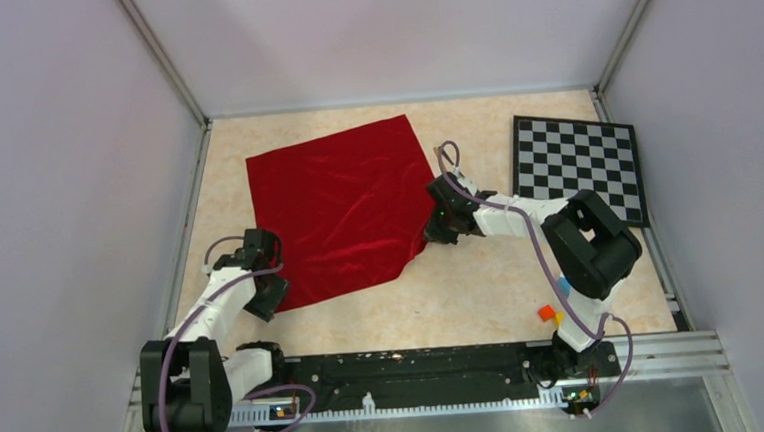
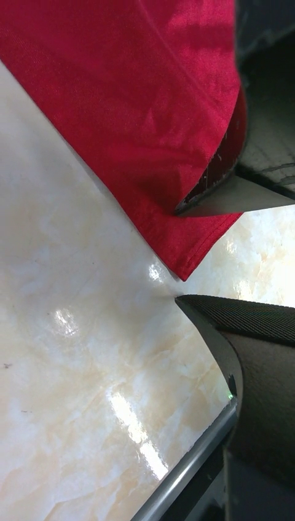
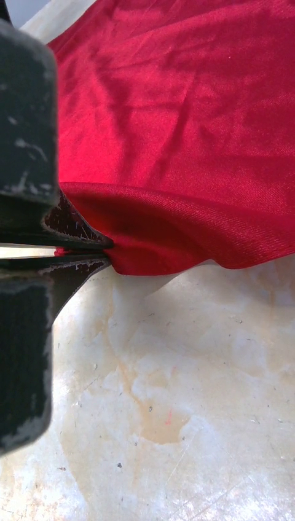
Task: Fold the napkin into a case and place the utensils inside
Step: Pick up the flattened napkin from the center of the board, then flatten the napkin at the center of the board.
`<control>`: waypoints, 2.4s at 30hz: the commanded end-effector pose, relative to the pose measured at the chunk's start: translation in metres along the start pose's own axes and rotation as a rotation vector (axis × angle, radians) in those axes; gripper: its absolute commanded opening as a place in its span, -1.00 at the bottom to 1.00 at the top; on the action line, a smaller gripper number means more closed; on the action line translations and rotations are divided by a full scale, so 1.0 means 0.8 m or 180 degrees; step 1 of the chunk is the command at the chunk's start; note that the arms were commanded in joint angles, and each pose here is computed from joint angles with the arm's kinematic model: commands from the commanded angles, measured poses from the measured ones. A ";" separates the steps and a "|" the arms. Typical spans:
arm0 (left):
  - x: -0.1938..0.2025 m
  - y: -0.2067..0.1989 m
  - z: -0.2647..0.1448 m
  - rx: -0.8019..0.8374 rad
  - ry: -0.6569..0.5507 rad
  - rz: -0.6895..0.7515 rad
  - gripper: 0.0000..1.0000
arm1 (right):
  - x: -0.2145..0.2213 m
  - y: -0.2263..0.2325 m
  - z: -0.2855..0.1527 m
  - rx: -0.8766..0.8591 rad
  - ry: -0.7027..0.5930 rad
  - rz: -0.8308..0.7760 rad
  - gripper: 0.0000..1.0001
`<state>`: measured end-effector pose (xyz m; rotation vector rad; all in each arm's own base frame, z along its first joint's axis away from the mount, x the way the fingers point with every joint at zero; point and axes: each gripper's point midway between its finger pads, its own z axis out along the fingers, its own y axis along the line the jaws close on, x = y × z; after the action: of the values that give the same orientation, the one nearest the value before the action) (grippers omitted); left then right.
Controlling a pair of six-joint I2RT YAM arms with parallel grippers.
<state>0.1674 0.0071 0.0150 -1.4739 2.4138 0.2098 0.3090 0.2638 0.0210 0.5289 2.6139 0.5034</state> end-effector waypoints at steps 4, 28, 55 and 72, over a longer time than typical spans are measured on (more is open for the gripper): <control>0.006 -0.007 0.009 0.0019 0.0080 -0.0043 0.21 | 0.010 -0.037 0.001 0.0323 0.0104 -0.0060 -1.00; -0.064 -0.064 -0.099 0.1166 -0.0510 -0.0337 -1.00 | -0.009 0.025 -0.089 -0.0605 -0.0060 -0.0896 -1.00; -0.244 -0.067 -0.600 0.3968 -0.3279 -0.0239 -1.00 | -0.121 0.210 -0.523 -0.3090 -0.2019 -0.1549 -1.00; -0.288 -0.379 -0.145 0.2879 -0.1627 0.0664 -1.00 | -0.279 0.229 -0.109 -0.2105 -0.1055 -0.1026 -1.00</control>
<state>0.4751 0.0329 0.2175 -0.7201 1.8755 -0.1921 0.4655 0.2889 0.2050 0.0605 2.1542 0.9467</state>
